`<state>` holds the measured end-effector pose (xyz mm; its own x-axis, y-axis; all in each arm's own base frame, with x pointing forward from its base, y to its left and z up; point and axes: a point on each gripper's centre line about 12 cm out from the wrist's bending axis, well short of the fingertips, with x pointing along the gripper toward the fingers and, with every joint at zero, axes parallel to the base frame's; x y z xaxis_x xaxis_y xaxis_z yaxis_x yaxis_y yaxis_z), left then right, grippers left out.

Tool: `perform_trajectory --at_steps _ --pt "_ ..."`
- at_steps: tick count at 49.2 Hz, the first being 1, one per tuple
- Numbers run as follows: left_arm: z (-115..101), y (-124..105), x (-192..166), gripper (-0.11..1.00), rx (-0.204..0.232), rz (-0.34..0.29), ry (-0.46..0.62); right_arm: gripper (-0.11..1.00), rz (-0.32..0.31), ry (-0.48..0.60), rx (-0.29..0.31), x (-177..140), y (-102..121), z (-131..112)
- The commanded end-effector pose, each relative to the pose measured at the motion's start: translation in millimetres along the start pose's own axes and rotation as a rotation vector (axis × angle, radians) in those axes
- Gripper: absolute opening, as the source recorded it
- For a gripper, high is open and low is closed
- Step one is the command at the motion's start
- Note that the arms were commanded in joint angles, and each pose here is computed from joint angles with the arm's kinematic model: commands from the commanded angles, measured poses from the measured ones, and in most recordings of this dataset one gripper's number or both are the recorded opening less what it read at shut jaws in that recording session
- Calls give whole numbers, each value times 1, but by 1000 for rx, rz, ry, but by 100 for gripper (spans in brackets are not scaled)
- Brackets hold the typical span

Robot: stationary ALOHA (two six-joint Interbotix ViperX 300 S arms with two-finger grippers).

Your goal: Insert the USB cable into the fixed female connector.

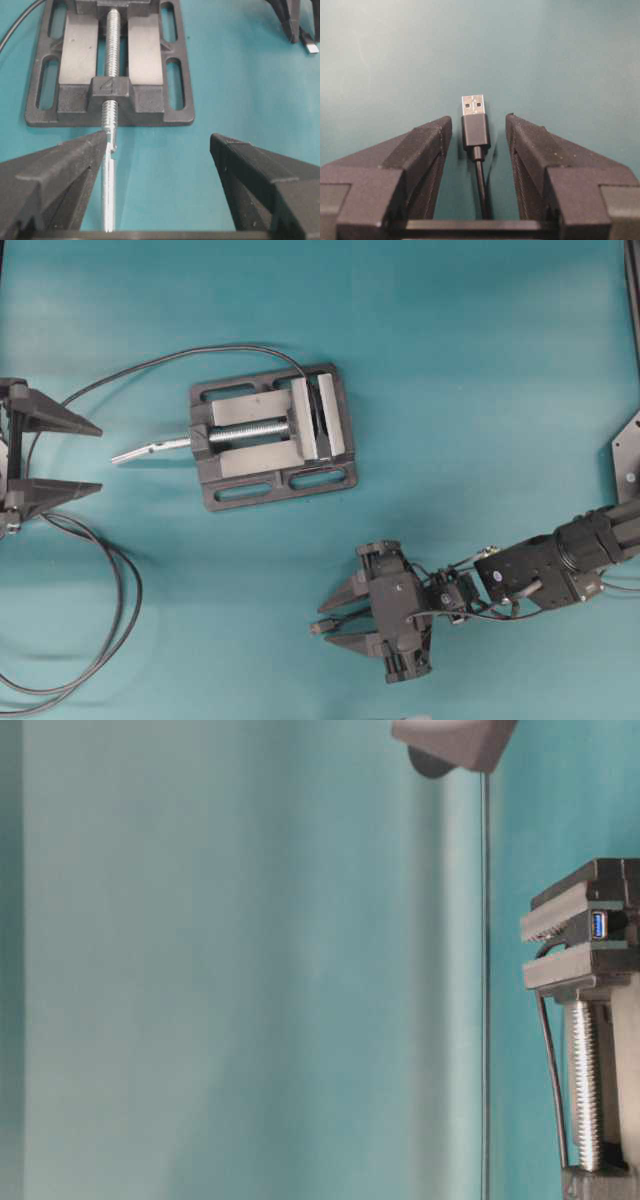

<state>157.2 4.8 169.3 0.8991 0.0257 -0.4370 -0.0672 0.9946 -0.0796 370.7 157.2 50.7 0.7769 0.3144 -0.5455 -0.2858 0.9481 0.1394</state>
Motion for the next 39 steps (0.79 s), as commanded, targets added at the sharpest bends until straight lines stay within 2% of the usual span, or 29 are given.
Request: perform_trajectory --at_steps 1,15,24,30,36,39 --pt "5 0 0 100 2 2 -16 48 26 11 -16 -4 13 -2" --pt "4 0 0 100 3 3 -13 46 38 27 -30 -5 19 -5" --pt "-3 1 0 100 5 4 -26 31 37 47 -31 -6 19 -10" --pt "-7 2 0 100 5 5 -42 29 34 68 -30 -9 17 -16" --pt "-11 2 0 100 5 6 -53 21 30 91 -29 -10 17 -18" --pt "-11 2 0 100 5 6 -57 21 28 101 -29 -10 17 -18"
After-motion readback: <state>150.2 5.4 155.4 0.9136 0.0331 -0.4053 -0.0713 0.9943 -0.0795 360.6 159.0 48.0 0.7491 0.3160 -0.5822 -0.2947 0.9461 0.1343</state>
